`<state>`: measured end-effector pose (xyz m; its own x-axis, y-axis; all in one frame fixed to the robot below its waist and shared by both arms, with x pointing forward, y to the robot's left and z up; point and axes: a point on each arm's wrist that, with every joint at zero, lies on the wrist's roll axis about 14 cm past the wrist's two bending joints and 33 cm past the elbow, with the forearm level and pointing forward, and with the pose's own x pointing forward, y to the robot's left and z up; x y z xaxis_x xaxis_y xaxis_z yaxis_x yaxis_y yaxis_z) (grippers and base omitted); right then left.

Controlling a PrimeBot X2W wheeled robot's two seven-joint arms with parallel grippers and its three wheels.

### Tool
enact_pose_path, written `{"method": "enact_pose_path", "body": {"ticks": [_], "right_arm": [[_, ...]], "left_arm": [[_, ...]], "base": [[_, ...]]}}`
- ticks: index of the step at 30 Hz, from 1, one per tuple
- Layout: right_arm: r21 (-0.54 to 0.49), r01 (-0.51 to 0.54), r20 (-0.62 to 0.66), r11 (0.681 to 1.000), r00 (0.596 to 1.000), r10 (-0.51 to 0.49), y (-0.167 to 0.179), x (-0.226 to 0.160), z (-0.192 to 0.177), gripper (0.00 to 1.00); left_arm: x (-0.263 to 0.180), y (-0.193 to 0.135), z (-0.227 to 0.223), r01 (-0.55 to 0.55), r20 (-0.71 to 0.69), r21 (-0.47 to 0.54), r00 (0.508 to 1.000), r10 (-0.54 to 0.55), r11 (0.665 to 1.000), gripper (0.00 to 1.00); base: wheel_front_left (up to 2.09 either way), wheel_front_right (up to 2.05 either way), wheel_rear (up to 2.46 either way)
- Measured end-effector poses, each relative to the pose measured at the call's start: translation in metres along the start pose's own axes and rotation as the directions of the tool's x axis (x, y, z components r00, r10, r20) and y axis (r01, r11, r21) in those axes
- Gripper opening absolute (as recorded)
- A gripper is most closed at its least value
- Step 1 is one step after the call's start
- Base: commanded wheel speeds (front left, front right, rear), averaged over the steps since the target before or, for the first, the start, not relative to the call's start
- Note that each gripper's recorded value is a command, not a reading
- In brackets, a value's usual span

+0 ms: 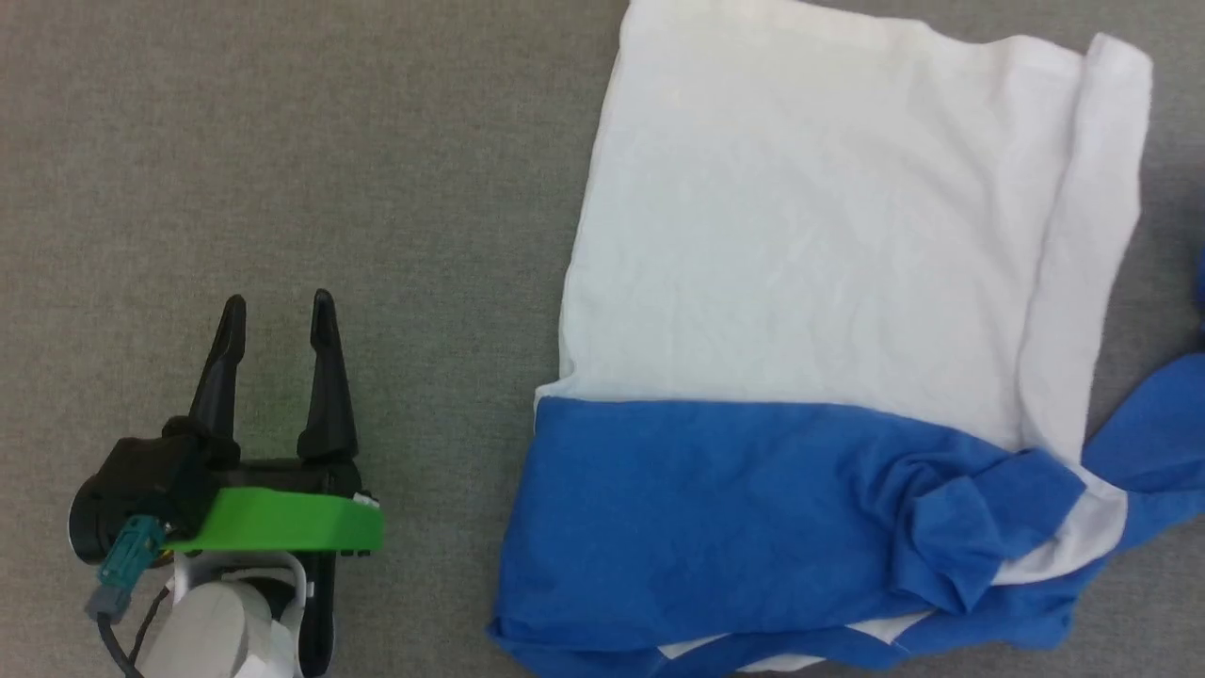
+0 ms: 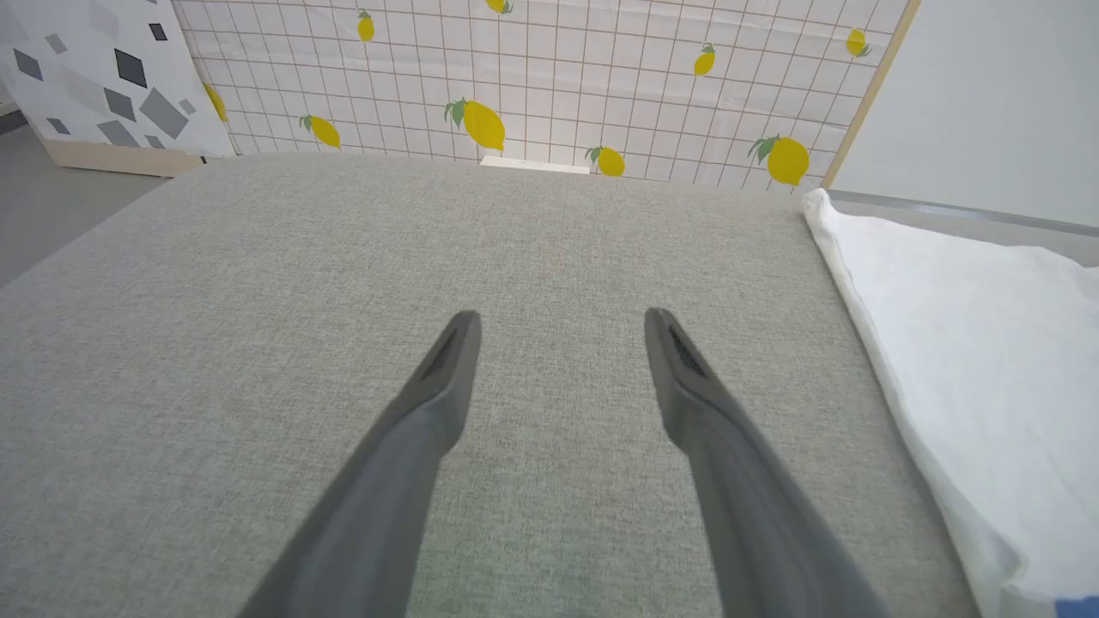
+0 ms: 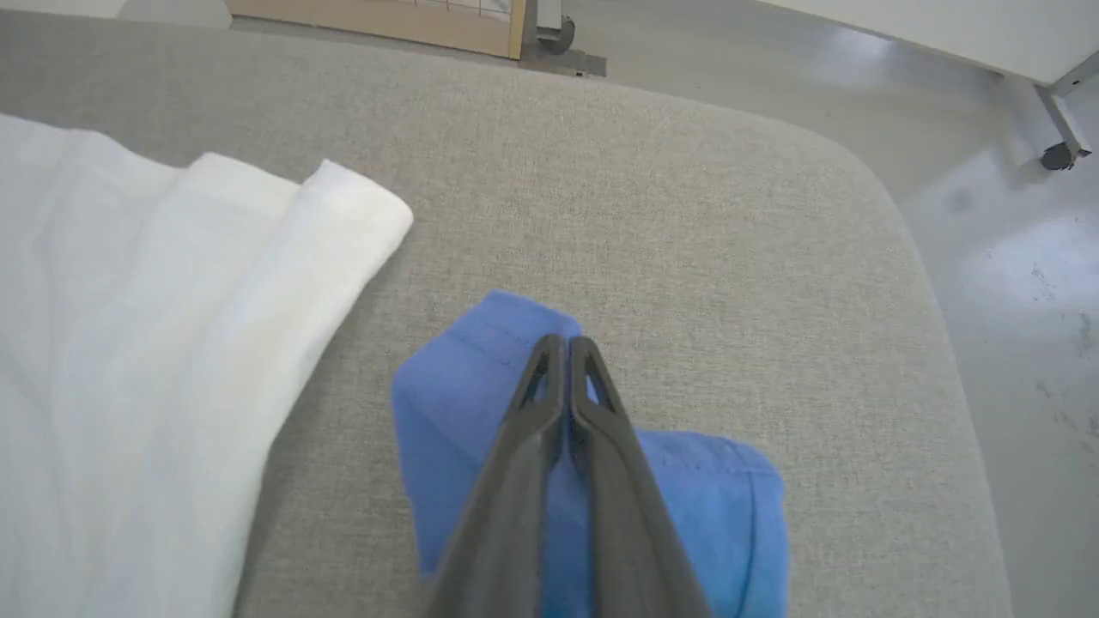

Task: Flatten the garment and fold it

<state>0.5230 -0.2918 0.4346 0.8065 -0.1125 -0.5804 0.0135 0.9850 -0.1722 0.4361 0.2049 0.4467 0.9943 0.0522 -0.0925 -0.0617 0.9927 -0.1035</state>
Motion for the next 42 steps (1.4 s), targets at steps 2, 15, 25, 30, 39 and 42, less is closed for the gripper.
{"method": "enact_pose_path", "body": {"ticks": [2,15,25,30,39,42], "right_arm": [[0.015,0.053,0.056,0.998,0.997,-0.054,-0.021,-0.012,0.017,0.0],[0.136,0.429,0.287,0.893,0.845,-0.45,-0.176,-0.142,0.081,0.0],[0.175,0.495,0.34,0.851,0.781,-0.524,-0.21,-0.194,0.092,0.0],[0.166,0.418,0.362,0.893,0.817,-0.45,-0.185,-0.186,0.097,0.0],[0.007,0.091,0.464,0.996,0.882,-0.084,-0.061,-0.174,0.131,0.0],[-0.087,-0.018,0.475,0.996,0.878,0.057,-0.013,-0.178,0.138,0.0]], "left_arm": [[-0.003,-0.002,0.006,0.005,0.015,-0.004,1.0,-0.005,1.0,1.0],[-0.032,-0.002,0.043,-0.011,0.094,-0.031,0.996,0.014,0.999,1.0],[-0.045,-0.004,0.059,-0.009,0.134,-0.047,0.991,0.015,0.999,1.0],[-0.048,-0.006,0.063,-0.005,0.144,-0.058,0.99,0.013,0.998,1.0],[-0.056,-0.001,0.065,-0.022,0.144,-0.065,0.989,0.031,0.998,1.0],[-0.058,-0.001,0.066,-0.024,0.148,-0.066,0.988,0.033,0.998,1.0]], "base": [[0.0,0.0,0.0],[0.0,0.0,0.0],[0.0,0.0,0.0],[0.0,0.0,0.0],[0.0,0.0,0.0],[0.0,0.0,0.0]]}}
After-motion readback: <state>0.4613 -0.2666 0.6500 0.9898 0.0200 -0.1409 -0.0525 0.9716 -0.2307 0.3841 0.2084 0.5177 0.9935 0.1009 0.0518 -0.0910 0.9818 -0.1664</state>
